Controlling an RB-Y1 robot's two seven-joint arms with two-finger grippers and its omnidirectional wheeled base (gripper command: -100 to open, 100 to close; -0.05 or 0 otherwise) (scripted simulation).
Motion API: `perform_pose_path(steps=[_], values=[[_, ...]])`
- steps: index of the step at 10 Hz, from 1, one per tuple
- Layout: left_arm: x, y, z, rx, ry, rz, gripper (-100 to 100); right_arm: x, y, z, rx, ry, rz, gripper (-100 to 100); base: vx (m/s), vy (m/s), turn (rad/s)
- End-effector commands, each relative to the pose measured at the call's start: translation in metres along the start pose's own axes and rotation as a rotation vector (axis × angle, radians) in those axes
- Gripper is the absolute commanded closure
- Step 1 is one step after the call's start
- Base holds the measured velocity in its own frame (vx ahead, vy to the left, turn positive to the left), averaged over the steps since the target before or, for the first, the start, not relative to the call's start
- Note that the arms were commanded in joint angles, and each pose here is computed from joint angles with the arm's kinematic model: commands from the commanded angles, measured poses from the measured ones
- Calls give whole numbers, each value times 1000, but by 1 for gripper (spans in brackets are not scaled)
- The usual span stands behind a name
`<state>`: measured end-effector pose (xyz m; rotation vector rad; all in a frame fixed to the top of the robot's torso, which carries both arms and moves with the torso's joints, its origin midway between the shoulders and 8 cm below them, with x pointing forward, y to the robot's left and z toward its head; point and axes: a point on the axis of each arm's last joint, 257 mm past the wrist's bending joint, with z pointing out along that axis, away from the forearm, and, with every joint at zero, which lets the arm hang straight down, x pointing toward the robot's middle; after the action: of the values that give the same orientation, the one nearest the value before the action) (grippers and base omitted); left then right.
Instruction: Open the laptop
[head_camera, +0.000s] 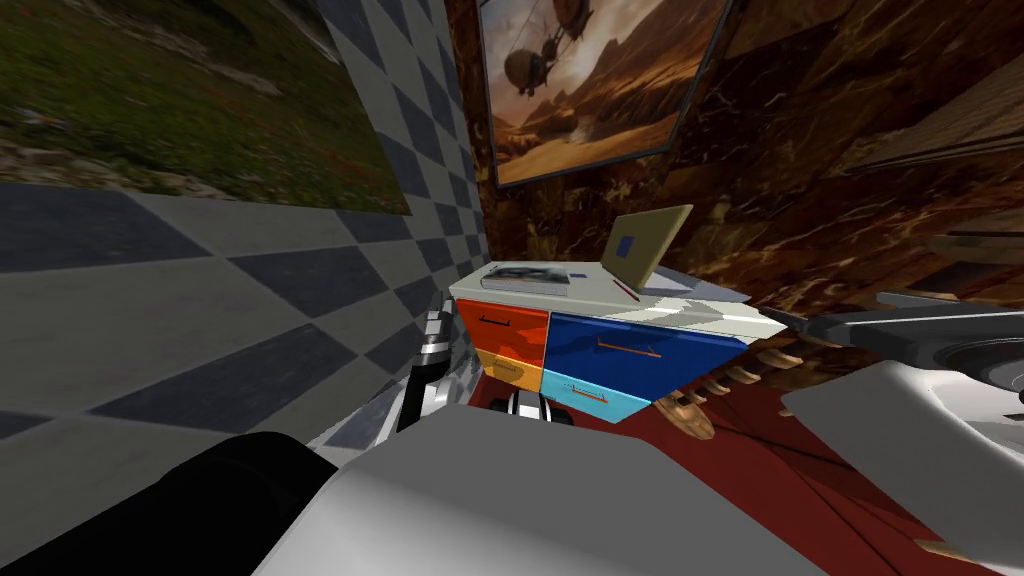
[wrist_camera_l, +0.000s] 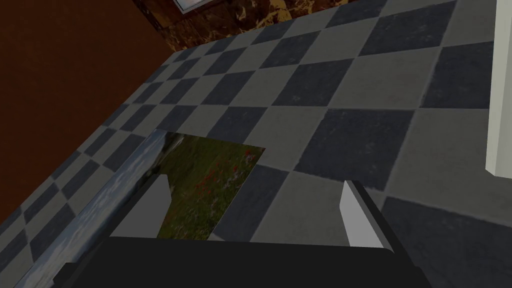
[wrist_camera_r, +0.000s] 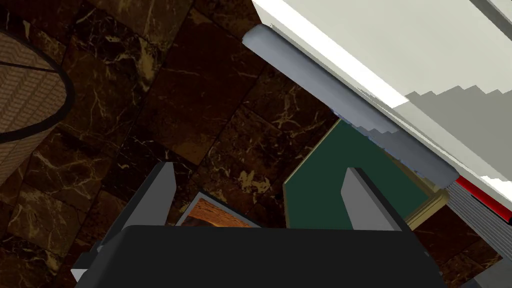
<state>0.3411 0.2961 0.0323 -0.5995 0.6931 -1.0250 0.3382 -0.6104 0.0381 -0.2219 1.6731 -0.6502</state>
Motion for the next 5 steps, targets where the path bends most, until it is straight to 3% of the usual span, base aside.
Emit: perform_pose_path(steps=[1, 5], values=[[0, 0, 0, 0, 0, 0, 0, -27, -11, 11, 10, -30, -81, -100, 45, 168, 144], [0, 0, 0, 0, 0, 0, 0, -61, -17, 27, 16, -73, -173, -100, 53, 143, 97]])
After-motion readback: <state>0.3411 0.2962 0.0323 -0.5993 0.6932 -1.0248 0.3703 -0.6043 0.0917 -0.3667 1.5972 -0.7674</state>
